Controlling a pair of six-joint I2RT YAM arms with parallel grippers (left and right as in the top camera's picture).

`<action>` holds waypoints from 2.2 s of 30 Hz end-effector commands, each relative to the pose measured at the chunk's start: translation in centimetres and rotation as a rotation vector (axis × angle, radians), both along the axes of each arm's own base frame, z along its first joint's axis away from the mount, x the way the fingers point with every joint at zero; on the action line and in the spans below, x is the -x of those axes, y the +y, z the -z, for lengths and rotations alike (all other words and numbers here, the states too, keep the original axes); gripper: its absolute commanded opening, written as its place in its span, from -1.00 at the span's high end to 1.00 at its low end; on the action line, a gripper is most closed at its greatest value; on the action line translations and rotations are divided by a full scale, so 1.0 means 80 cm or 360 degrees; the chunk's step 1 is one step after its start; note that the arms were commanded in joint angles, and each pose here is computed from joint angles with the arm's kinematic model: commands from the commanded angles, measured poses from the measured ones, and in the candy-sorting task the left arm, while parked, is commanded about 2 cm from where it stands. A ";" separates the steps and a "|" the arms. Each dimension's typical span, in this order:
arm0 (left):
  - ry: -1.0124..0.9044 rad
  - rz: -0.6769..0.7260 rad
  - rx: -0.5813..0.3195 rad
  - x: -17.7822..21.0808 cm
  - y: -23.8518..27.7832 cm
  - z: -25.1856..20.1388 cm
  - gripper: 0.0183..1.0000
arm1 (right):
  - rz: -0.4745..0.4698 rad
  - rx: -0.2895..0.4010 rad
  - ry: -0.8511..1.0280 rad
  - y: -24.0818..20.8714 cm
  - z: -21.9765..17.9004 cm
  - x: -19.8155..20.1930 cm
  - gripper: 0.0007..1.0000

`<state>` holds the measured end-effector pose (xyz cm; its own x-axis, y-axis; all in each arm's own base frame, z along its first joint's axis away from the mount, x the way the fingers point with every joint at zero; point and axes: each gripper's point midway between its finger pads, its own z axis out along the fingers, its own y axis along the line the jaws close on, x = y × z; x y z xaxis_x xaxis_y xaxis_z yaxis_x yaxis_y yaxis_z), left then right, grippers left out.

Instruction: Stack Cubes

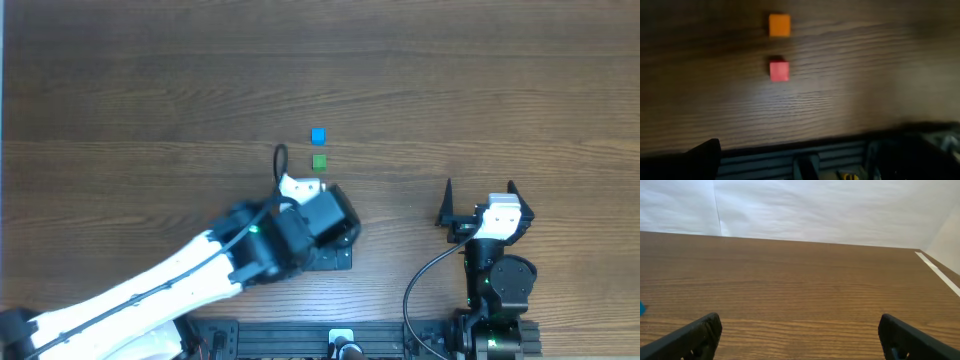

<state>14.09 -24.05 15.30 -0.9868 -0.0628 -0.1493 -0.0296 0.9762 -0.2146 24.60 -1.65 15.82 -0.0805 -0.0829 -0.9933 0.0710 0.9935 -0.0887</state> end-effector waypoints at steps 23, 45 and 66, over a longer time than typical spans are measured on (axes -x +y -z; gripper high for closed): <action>0.0046 -0.0161 -0.0194 -0.015 -0.001 0.157 -0.85 | -0.0016 0.0007 -0.0001 0.002 0.002 0.000 -0.98; 0.0072 -0.0083 -0.0275 -0.030 0.003 0.191 -0.61 | -0.0016 0.0007 -0.0001 0.002 0.002 0.000 -0.98; 0.0096 -0.0080 -0.0317 -0.028 0.005 0.205 -0.12 | -0.0016 0.0007 -0.0001 0.002 0.002 0.000 -0.98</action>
<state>16.20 -24.02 -0.37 -0.9900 -0.0946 -0.1042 -0.0915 0.9952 -0.0343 24.60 -1.65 15.82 -0.0804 -0.0822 -0.9934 0.0710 0.9936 -0.0879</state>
